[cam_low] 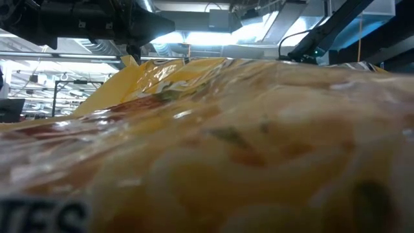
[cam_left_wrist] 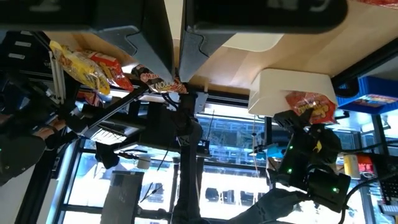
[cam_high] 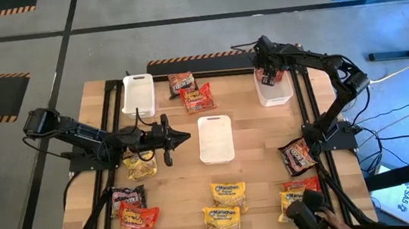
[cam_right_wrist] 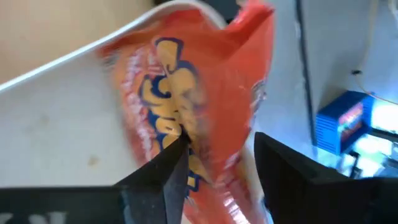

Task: Sort Maruchan noodles
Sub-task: Put the orange noodle pack into the white right bin

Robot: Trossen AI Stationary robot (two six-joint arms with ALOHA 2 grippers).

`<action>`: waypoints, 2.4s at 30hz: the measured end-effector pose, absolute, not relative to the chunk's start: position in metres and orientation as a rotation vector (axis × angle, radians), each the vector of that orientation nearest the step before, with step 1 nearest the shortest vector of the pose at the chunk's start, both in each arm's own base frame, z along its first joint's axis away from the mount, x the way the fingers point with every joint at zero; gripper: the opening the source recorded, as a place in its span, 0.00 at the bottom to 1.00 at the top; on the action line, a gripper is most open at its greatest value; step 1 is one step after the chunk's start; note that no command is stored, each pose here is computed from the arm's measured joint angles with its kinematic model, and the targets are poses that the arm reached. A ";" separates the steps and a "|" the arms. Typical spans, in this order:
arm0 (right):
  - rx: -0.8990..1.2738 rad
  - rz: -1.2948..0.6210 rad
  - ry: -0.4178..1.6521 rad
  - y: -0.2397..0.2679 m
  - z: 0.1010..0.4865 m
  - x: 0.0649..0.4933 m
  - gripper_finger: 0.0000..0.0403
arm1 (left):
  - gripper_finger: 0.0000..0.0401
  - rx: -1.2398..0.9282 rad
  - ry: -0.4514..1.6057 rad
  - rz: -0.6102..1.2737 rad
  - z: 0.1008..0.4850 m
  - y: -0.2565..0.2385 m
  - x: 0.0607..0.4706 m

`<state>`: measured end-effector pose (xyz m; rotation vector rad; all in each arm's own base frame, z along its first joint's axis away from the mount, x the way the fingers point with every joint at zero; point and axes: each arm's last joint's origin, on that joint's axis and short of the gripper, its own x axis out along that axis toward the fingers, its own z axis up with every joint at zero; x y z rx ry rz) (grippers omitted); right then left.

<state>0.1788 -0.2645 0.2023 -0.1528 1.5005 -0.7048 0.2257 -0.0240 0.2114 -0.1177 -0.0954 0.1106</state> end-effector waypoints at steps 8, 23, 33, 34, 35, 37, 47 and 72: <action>-0.144 -0.689 1.513 -0.263 0.202 0.178 0.37 | 0.05 -0.119 -0.095 0.111 0.211 -0.024 0.226; 0.001 -0.750 1.488 -0.262 0.214 0.178 0.38 | 0.05 -0.097 -0.092 0.130 0.211 -0.023 0.226; 0.001 -0.794 1.537 -0.262 0.223 0.176 0.67 | 0.05 -0.093 -0.091 0.130 0.211 -0.023 0.226; -0.003 -0.779 1.557 -0.260 0.224 0.175 0.70 | 0.06 -0.093 -0.091 0.130 0.211 -0.023 0.226; -0.003 -0.776 1.560 -0.257 0.227 0.177 0.73 | 0.06 -0.093 -0.091 0.134 0.211 -0.023 0.226; -0.004 -0.796 1.533 -0.255 0.238 0.180 0.76 | 0.08 -0.093 -0.091 0.144 0.211 -0.022 0.226; -0.018 -0.661 1.163 -0.196 0.314 0.205 0.79 | 0.29 -0.085 -0.060 0.166 0.208 -0.014 0.227; 0.205 -0.327 0.621 -0.184 0.243 0.300 0.79 | 0.32 -0.220 0.331 0.605 0.197 0.068 0.235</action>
